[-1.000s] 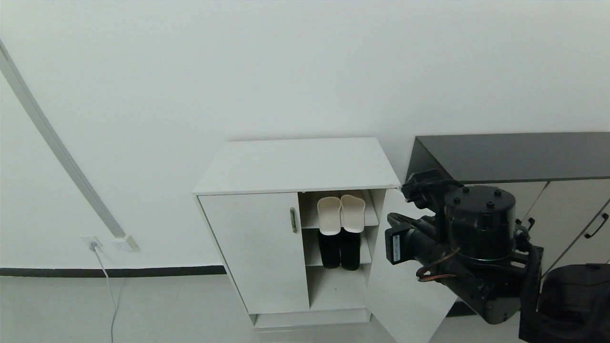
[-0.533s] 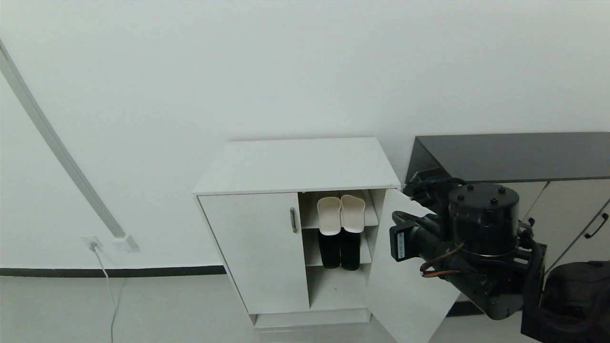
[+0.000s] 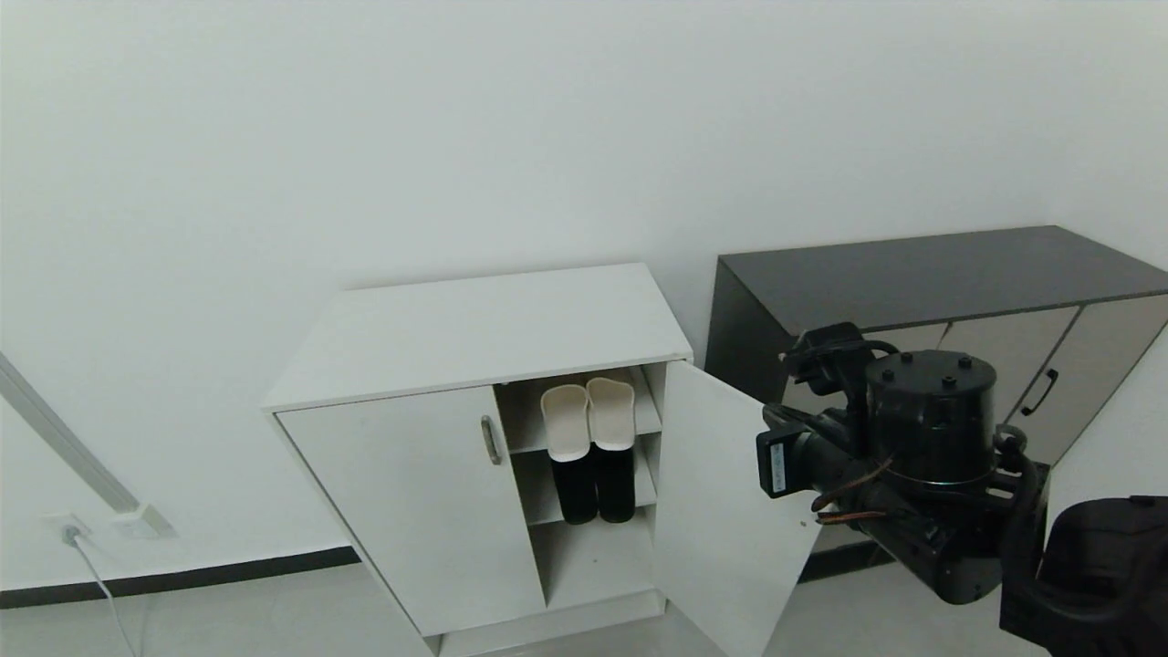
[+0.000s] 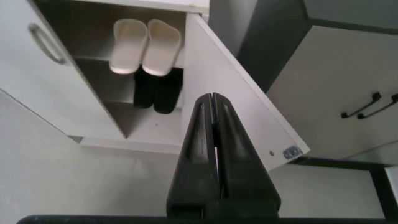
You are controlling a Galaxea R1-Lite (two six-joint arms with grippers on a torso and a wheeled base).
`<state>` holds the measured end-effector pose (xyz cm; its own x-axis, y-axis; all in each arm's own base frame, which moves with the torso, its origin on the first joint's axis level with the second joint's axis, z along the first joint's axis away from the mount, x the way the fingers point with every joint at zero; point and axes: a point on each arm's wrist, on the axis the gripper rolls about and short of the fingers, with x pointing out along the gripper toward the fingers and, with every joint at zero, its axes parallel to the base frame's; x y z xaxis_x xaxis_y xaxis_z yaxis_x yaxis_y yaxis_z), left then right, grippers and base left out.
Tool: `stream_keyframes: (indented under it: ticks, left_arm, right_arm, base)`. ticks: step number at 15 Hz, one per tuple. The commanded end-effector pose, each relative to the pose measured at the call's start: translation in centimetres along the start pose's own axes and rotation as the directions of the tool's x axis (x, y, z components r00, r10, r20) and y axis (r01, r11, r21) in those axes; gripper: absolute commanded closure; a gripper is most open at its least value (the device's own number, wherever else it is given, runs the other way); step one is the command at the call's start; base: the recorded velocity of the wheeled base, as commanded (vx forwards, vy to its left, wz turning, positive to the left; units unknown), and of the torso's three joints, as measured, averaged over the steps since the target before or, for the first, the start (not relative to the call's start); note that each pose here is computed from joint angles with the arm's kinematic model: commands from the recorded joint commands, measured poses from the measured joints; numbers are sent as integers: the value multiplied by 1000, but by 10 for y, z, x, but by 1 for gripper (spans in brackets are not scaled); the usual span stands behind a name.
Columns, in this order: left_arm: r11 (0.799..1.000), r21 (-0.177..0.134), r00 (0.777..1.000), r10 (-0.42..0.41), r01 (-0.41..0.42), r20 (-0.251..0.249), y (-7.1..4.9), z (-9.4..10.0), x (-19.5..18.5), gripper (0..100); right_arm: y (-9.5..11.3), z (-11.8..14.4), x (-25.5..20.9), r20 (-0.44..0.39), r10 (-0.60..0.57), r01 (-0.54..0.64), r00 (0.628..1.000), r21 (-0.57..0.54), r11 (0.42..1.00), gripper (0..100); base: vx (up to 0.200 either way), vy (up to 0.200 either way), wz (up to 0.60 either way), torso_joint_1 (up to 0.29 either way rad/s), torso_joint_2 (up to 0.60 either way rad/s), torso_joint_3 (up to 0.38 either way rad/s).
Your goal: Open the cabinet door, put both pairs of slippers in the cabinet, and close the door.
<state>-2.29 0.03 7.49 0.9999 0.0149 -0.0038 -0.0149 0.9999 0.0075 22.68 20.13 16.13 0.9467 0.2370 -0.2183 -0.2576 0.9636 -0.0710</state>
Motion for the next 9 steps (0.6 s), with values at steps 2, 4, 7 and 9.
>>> stream_keyframes:
  ticks: [2,4,7,9]
  left_arm:
    - [1000,-1,1000,-1,1,-1,0,0,0,100]
    - [1000,-1,1000,-3,3,-1,0,0,0,100]
    - [1000,-1,1000,-4,4,-1,0,0,0,100]
    - [1000,-1,1000,-4,4,-1,0,0,0,100]
  right_arm:
    - [-2,1,2,5,-8,8,1000,10,1000,100]
    - [-2,2,2,21,-8,7,1000,16,1000,100]
    - [-2,3,2,22,-6,6,1000,16,1000,100]
    - [-1,2,5,21,-8,7,1000,16,1000,100]
  base:
    - [0,0,0,0,0,0]
    - [0,0,0,0,0,0]
    - [0,0,0,0,0,0]
    - [-200,0,0,5,10,2]
